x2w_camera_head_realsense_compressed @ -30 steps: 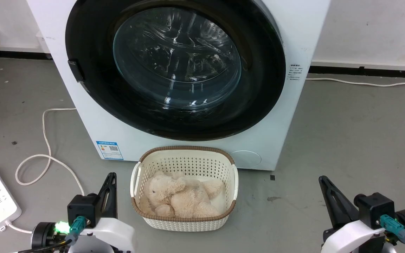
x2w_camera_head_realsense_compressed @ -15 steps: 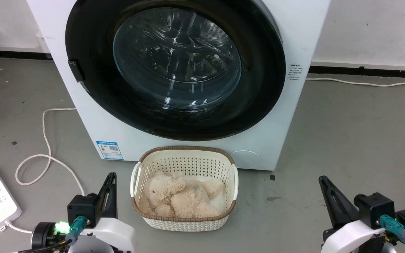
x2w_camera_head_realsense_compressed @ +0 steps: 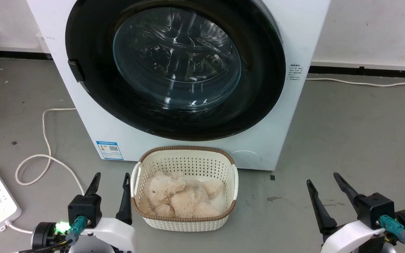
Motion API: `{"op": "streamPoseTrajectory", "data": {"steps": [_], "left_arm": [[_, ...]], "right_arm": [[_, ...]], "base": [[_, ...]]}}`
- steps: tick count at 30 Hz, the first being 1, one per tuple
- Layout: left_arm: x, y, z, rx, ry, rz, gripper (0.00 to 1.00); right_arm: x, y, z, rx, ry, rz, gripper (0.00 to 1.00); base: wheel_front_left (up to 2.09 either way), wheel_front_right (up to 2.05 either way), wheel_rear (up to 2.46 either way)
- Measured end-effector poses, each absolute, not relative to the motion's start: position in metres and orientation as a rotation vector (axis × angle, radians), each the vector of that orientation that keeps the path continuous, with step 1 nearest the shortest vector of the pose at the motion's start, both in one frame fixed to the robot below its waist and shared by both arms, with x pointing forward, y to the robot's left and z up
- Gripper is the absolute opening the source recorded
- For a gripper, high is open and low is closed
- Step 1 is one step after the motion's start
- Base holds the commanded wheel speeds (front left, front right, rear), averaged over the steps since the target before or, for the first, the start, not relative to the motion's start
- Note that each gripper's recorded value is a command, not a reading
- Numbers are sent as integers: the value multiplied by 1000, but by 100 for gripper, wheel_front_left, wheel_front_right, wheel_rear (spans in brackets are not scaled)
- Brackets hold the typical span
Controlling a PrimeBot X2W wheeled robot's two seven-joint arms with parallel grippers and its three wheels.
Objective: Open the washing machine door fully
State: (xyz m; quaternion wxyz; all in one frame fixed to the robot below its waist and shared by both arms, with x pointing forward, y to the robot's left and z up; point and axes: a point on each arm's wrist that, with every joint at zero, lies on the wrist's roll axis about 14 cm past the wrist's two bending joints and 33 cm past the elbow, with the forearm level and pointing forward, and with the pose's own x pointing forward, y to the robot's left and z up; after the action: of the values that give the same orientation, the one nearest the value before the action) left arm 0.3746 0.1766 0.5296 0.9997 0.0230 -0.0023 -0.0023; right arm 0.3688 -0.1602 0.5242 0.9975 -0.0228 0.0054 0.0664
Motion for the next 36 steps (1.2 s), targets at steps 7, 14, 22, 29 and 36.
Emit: {"op": "streamPoseTrajectory", "data": {"steps": [7,14,22,29,36], "left_arm": [[375,172,529,46,-10,-16,100],[377,171,526,43,-10,-20,100],[384,168,518,37,2,-21,100],[390,167,513,35,5,-19,100],[394,167,507,29,14,-14,100]], "right_arm": [[369,-162,525,-43,3,129,100],[372,-162,524,-42,-4,128,100],[381,-161,515,-42,10,133,100],[397,-163,520,-51,-13,141,80],[416,-164,527,-24,-35,155,0]], "base": [[0,0,0],[0,0,0],[0,0,0],[0,0,0],[0,0,0]]}}
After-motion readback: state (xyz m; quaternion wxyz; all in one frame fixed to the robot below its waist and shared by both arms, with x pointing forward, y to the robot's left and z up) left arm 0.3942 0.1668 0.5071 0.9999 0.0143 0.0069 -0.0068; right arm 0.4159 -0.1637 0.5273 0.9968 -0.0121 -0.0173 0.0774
